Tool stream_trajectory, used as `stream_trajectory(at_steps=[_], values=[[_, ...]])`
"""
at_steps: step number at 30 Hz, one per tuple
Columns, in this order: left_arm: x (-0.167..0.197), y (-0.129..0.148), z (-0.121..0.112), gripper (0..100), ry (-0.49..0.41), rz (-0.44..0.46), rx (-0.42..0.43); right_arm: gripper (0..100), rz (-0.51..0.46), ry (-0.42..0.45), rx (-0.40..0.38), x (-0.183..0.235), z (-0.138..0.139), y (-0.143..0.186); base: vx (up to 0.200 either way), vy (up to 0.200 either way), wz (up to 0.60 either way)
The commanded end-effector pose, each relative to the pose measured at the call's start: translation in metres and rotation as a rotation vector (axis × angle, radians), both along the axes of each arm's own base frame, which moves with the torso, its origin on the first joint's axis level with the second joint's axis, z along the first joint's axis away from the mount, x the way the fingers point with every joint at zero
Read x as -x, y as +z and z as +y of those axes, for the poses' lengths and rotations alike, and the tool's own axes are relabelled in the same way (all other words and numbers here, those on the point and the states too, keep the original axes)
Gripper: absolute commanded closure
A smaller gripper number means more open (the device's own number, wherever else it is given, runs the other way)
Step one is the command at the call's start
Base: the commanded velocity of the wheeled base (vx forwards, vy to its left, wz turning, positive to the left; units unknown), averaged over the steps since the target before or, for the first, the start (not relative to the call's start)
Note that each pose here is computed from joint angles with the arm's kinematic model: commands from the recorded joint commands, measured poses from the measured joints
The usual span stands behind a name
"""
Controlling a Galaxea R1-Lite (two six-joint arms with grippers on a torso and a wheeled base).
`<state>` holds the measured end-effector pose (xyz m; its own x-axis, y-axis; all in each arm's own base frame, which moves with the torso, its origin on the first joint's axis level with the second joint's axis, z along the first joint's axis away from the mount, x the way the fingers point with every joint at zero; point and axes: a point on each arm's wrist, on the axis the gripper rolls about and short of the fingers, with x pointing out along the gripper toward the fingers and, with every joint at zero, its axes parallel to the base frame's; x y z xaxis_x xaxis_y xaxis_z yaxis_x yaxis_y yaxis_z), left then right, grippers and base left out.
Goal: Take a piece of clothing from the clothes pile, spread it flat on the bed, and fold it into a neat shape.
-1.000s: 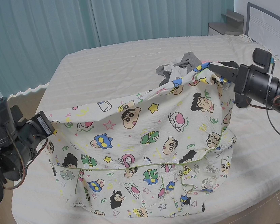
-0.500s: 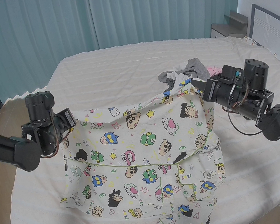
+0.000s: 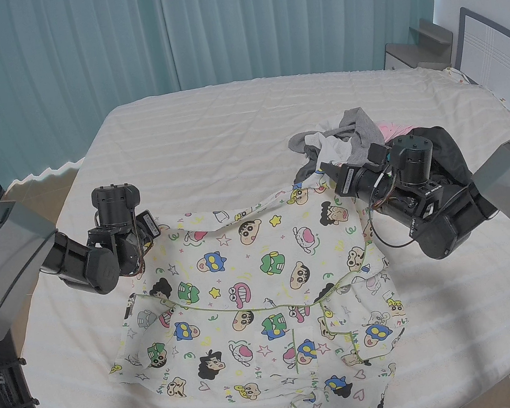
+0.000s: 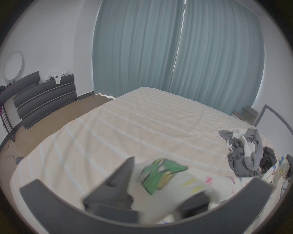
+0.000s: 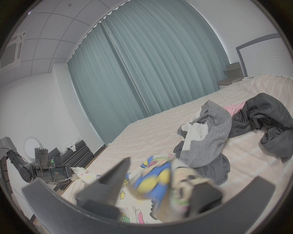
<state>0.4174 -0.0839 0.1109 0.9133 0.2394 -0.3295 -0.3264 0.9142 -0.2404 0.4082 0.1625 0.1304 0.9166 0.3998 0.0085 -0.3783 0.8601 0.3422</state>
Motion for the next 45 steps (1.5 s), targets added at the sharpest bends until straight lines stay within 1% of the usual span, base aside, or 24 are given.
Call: stream_trajectory(at_steps=[1,2,4,5,6,8,11,13,15,16,17,19,22,24,26,28,29,30,32,34,36,37,41,45], values=[[-0.034,-0.027,0.015,0,0.064,-0.005,0.036,0,0.019,-0.029,0.004,-0.036,0.015,-0.039,0.000,0.000,0.00],[-0.036,-0.028,0.017,0,0.067,-0.007,0.038,0,0.018,-0.034,0.002,-0.038,0.015,-0.041,0.000,0.000,0.00],[-0.045,-0.034,0.027,0,0.100,-0.021,0.047,0,-0.018,-0.106,-0.016,-0.058,0.016,-0.048,0.000,0.000,0.00],[-0.046,-0.035,0.029,0,0.103,-0.023,0.047,0,-0.023,-0.121,-0.019,-0.061,0.016,-0.049,0.000,0.000,0.00],[-0.053,-0.038,0.036,0,0.120,-0.049,0.051,0,-0.038,-0.193,-0.029,-0.071,0.015,-0.056,0.000,0.000,0.00],[-0.059,-0.040,0.045,0,0.139,-0.079,0.056,0,-0.045,-0.222,-0.035,-0.077,0.016,-0.061,0.000,0.000,0.00],[-0.061,-0.040,0.050,0,0.151,-0.093,0.058,0,-0.037,-0.226,-0.041,-0.078,0.013,-0.062,0.000,0.000,0.00],[-0.061,-0.040,0.057,0,0.165,-0.098,0.058,0,-0.011,-0.242,-0.075,-0.082,0.005,-0.060,0.000,0.000,0.00],[-0.061,-0.040,0.062,0,0.176,-0.099,0.059,0,0.004,-0.246,-0.144,-0.084,0.002,-0.049,0.000,0.000,0.00],[-0.060,-0.041,0.064,0,0.179,-0.095,0.058,0,0.034,-0.251,-0.176,-0.084,0.000,-0.047,0.000,0.000,0.00],[-0.060,-0.041,0.064,0,0.181,-0.095,0.058,0,0.043,-0.253,-0.183,-0.084,-0.001,-0.047,0.000,0.000,0.00],[-0.058,-0.042,0.067,0,0.186,-0.087,0.059,0,0.128,-0.277,-0.252,-0.086,-0.010,-0.044,0.000,0.000,0.00],[-0.046,-0.040,0.069,0,0.190,-0.064,0.061,0,0.173,-0.311,-0.367,-0.093,-0.024,-0.036,0.000,0.000,0.00],[-0.034,-0.042,0.069,0,0.181,-0.036,0.060,0,0.213,-0.342,-0.427,-0.098,-0.035,-0.033,0.000,0.000,0.00],[-0.022,-0.047,0.068,0,0.150,-0.015,0.062,0,0.266,-0.364,-0.465,-0.100,-0.040,-0.028,0.000,0.000,0.00],[-0.011,-0.042,0.068,0,0.111,-0.042,0.081,0,0.301,-0.386,-0.512,-0.100,-0.046,-0.023,0.000,0.000,0.00],[-0.009,-0.042,0.068,0,0.107,-0.043,0.083,0,0.305,-0.388,-0.518,-0.100,-0.047,-0.022,0.000,0.000,0.00],[0.000,-0.039,0.070,0,0.085,-0.041,0.092,0,0.304,-0.392,-0.554,-0.099,-0.052,-0.015,0.000,0.000,0.00],[0.010,-0.036,0.072,0,0.074,-0.027,0.100,0,0.306,-0.371,-0.588,-0.096,-0.056,-0.004,0.000,0.000,0.00],[0.020,-0.035,0.072,0,0.063,-0.015,0.108,0,0.358,-0.323,-0.591,-0.093,-0.055,-0.002,0.000,0.000,0.00],[0.028,-0.032,0.072,0,0.046,-0.007,0.116,0,0.411,-0.307,-0.584,-0.090,-0.055,0.000,0.000,0.000,0.00],[0.032,-0.029,0.072,0,0.031,-0.008,0.122,0,0.421,-0.306,-0.597,-0.090,-0.055,0.002,0.000,0.000,0.00],[0.049,-0.022,0.072,0,-0.029,0.004,0.146,0,0.430,-0.294,-0.717,-0.090,-0.053,0.017,0.000,0.000,0.00],[0.067,-0.022,0.072,0,-0.070,0.035,0.163,0,0.454,-0.300,-0.738,-0.090,-0.057,0.027,0.000,0.000,0.00]])
